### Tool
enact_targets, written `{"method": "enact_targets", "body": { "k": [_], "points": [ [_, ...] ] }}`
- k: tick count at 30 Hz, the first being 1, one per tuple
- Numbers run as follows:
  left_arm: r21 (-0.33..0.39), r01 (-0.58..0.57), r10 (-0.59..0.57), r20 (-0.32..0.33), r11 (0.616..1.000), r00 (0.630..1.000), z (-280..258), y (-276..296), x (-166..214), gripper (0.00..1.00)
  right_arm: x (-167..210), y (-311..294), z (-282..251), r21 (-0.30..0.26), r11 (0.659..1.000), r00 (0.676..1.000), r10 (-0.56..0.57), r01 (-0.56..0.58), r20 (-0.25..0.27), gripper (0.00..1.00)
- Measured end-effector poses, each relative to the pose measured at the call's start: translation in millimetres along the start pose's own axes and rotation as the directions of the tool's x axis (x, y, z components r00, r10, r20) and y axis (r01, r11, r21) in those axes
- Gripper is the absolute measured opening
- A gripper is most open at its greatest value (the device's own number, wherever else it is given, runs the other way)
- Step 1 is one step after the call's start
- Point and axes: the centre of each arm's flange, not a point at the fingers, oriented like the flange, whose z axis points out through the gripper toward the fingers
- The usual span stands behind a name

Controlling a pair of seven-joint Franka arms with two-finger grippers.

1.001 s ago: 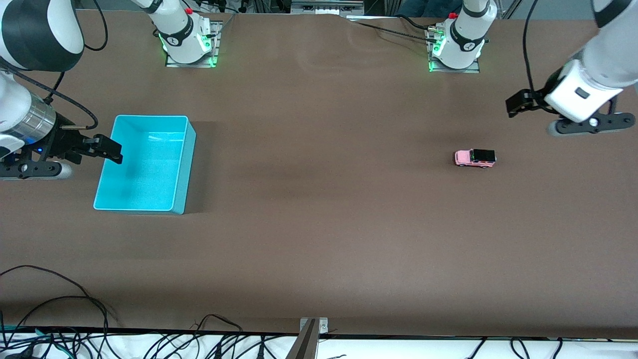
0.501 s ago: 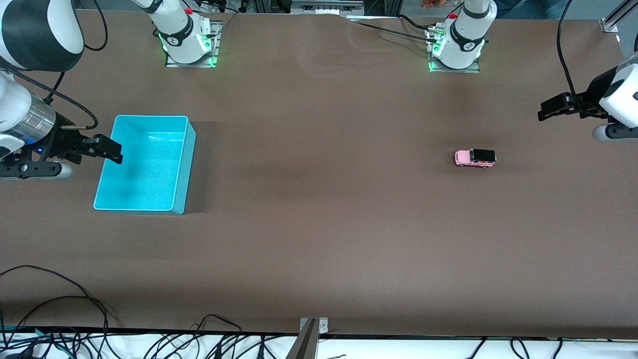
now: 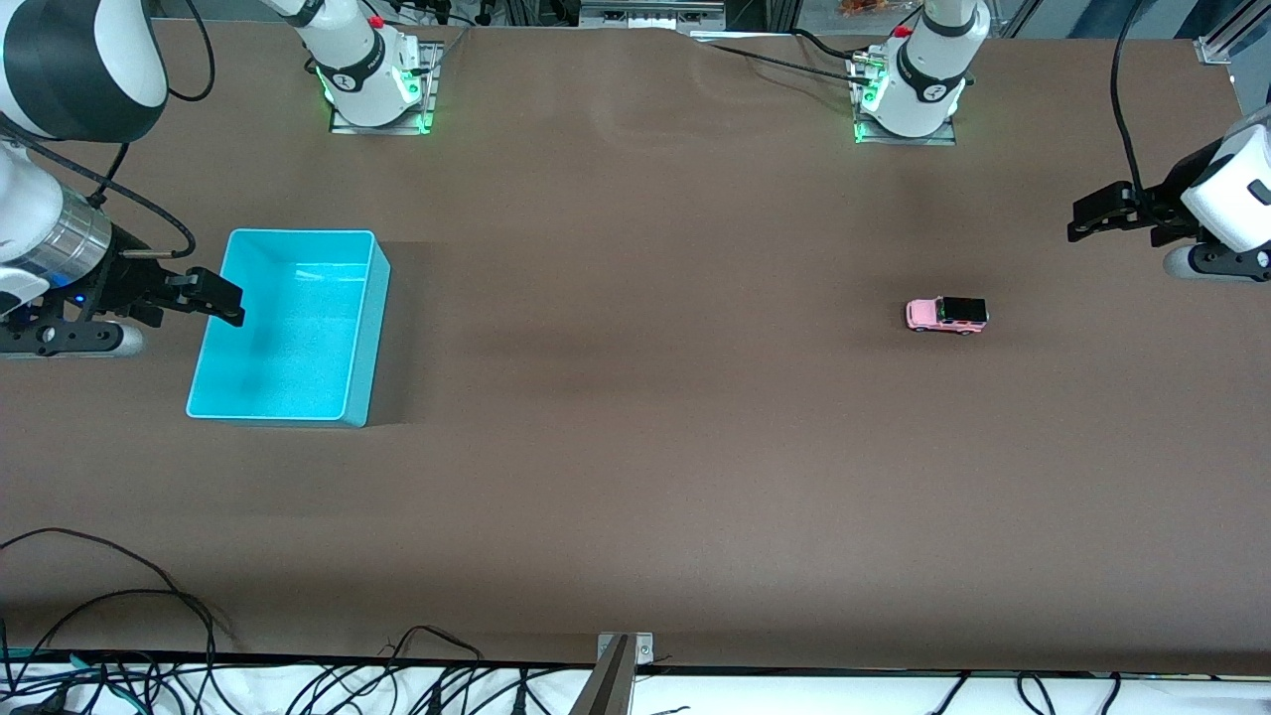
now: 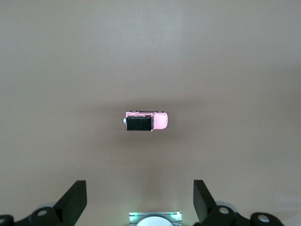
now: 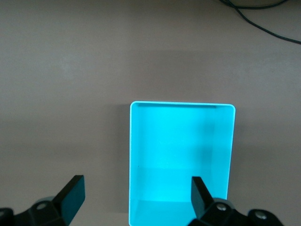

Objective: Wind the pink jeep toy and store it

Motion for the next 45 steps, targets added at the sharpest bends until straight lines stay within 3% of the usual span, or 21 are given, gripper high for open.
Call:
{"method": "enact_targets", "body": {
  "k": [10,31,37,45],
  "points": [
    [-0.002,-0.031,0.031,0.000,1.000,1.000,2.8,-7.7,0.2,1.00,0.0,0.0,0.0,0.000,1.000,1.000,0.000,0.000,0.000,1.00],
    [0.004,0.014,-0.014,0.008,1.000,1.000,3.6,11.6,1.0,1.00,0.0,0.1,0.0,0.000,1.000,1.000,0.000,0.000,0.000,1.00],
    [0.000,0.023,-0.023,0.050,1.000,0.998,24.0,4.5,10.7,1.00,0.0,0.1,0.0,0.000,1.000,1.000,0.000,0.000,0.000,1.00],
    [0.064,0.014,-0.020,0.082,0.998,0.996,47.0,-1.7,26.5,1.00,0.0,0.1,0.0,0.000,1.000,1.000,0.000,0.000,0.000,1.00]
  ]
}}
